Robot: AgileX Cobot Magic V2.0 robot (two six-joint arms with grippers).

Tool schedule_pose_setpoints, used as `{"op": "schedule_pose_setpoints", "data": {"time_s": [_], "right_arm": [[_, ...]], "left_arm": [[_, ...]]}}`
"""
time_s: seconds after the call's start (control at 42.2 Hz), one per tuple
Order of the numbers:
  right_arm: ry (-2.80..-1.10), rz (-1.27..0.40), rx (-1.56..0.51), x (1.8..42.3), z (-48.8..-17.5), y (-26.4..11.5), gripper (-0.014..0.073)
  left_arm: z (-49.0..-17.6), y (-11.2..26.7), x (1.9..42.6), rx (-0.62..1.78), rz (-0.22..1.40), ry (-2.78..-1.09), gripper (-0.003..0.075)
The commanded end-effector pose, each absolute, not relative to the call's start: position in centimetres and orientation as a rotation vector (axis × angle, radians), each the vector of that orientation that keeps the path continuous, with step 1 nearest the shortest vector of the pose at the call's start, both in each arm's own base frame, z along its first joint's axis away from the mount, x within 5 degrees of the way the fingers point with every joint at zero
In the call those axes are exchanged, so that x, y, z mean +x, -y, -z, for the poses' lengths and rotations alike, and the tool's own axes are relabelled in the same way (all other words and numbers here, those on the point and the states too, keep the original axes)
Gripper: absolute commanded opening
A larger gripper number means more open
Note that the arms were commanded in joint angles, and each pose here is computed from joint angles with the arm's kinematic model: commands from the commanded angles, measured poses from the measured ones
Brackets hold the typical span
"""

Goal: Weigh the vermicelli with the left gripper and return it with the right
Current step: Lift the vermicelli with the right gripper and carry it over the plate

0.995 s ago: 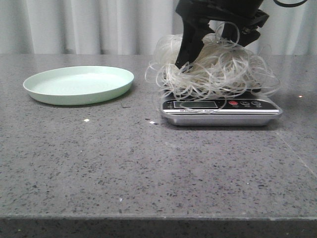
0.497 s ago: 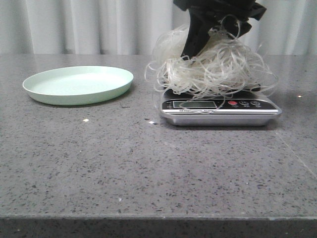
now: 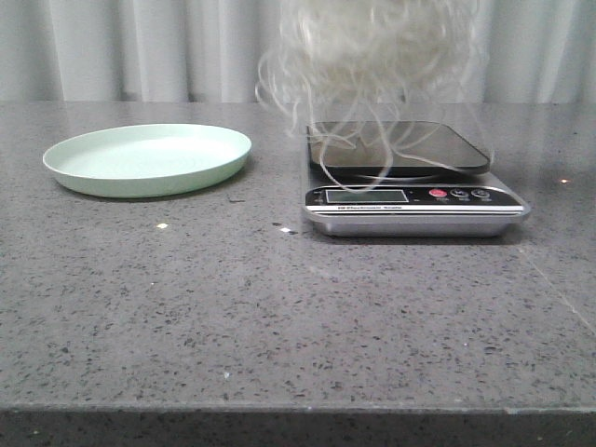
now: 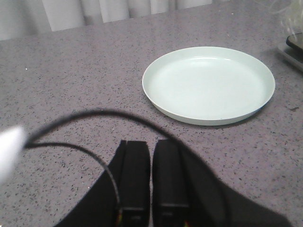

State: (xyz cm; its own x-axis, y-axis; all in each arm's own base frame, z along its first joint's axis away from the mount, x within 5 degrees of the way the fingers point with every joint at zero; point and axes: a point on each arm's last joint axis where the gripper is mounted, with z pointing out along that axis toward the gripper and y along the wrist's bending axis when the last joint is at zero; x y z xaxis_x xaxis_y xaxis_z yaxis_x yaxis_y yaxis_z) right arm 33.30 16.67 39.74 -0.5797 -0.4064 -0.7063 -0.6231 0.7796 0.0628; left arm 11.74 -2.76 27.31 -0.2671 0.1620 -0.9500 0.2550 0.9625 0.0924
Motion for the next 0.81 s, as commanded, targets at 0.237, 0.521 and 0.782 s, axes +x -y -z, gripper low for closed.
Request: {"op": "schedule_pose_setpoints", "data": {"time_s": [0.237, 0.521, 0.782], "right_arm": [[-1.882, -0.59, -0.674, 30.9, -49.2, -17.6, 0.0152], [-1.794, -0.672, -0.751, 31.4, -48.2, -23.1, 0.0152], [-1.847, -0.699, -0.784, 33.9, -43.3, -27.8, 0.0152]], "left_arm": [[-29.0, 2.8, 12.0, 0.274, 0.109, -1.742, 0.0137], [-29.0, 2.8, 12.0, 0.274, 0.109, -1.742, 0.0137], [-29.0, 2.8, 12.0, 0.274, 0.109, -1.742, 0.0137]]}}
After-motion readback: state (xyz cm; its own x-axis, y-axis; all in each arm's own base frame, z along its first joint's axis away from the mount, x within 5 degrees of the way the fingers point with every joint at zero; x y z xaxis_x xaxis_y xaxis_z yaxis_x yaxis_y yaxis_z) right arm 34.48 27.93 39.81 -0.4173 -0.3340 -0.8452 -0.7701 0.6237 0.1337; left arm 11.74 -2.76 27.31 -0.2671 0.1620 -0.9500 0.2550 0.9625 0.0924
